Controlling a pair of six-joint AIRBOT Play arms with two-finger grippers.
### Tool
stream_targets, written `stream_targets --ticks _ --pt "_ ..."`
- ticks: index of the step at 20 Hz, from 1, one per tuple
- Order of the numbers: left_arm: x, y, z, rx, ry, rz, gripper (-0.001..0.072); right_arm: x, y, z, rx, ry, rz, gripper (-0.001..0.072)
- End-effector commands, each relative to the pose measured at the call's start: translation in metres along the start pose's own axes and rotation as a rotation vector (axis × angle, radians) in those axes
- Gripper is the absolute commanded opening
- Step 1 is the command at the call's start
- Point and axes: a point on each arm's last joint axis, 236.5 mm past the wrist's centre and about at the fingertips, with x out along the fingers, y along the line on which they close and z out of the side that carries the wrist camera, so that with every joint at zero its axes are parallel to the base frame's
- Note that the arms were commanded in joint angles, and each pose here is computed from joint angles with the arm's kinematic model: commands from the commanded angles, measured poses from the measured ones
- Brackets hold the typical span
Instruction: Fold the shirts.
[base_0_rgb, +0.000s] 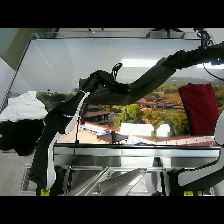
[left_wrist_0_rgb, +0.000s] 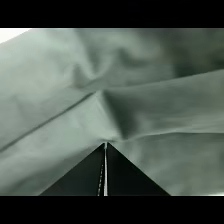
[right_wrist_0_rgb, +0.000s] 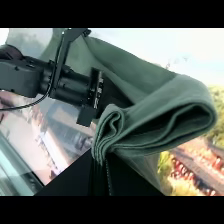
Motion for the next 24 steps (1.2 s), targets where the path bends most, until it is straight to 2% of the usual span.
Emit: stream_targets --ticks 1,4,8,11,14,15,16,17,18,19,20,24 --pt "-0.069 -0.042 0.017 0.059 -0.021 -0.101 0.0020 0.007 0.019 0.004 -0.024 -0.004 0.021 0.0023" --pt "-0.223 -0.077 0.029 0.188 -0.120 -0.081 0.0020 0.048 0.063 0.006 -0.074 0.013 0.081 0.0023" --pt "-0.393 -0.104 0.013 0.228 -0.399 0.056 0.0020 0.158 0.142 0.023 -0.118 -0.077 0.163 0.0023" --pt "-0.452 -0.113 -0.019 0.235 -0.510 0.140 0.0020 0.275 0.187 0.001 -0.112 -0.123 0.196 0.0024" --pt "-0.462 -0.108 -0.048 0.206 -0.522 0.173 0.0020 0.382 0.198 -0.036 -0.082 -0.220 0.169 0.0024" --pt "-0.456 -0.107 -0.058 0.194 -0.514 0.171 0.0020 0.404 0.195 -0.038 -0.059 -0.290 0.143 0.0053" --pt "-0.449 -0.102 -0.066 0.173 -0.499 0.165 0.0020 0.423 0.190 -0.050 0.000 -0.300 0.138 0.0431" --pt "-0.440 -0.098 -0.074 0.158 -0.478 0.159 0.0020 0.432 0.189 -0.068 0.004 -0.238 0.154 0.0606" --pt "-0.432 -0.092 -0.081 0.145 -0.456 0.155 0.0020 0.433 0.188 -0.085 -0.019 -0.148 0.181 0.0484" --pt "-0.425 -0.087 -0.087 0.127 -0.442 0.149 0.0020 0.424 0.187 -0.094 -0.033 -0.071 0.212 0.0395" --pt "-0.419 -0.083 -0.092 0.110 -0.431 0.145 0.0019 0.410 0.182 -0.094 -0.031 -0.014 0.243 0.0363" --pt "-0.407 -0.075 -0.101 0.085 -0.401 0.134 0.0020 0.314 0.145 -0.056 0.037 0.094 0.292 0.0362"
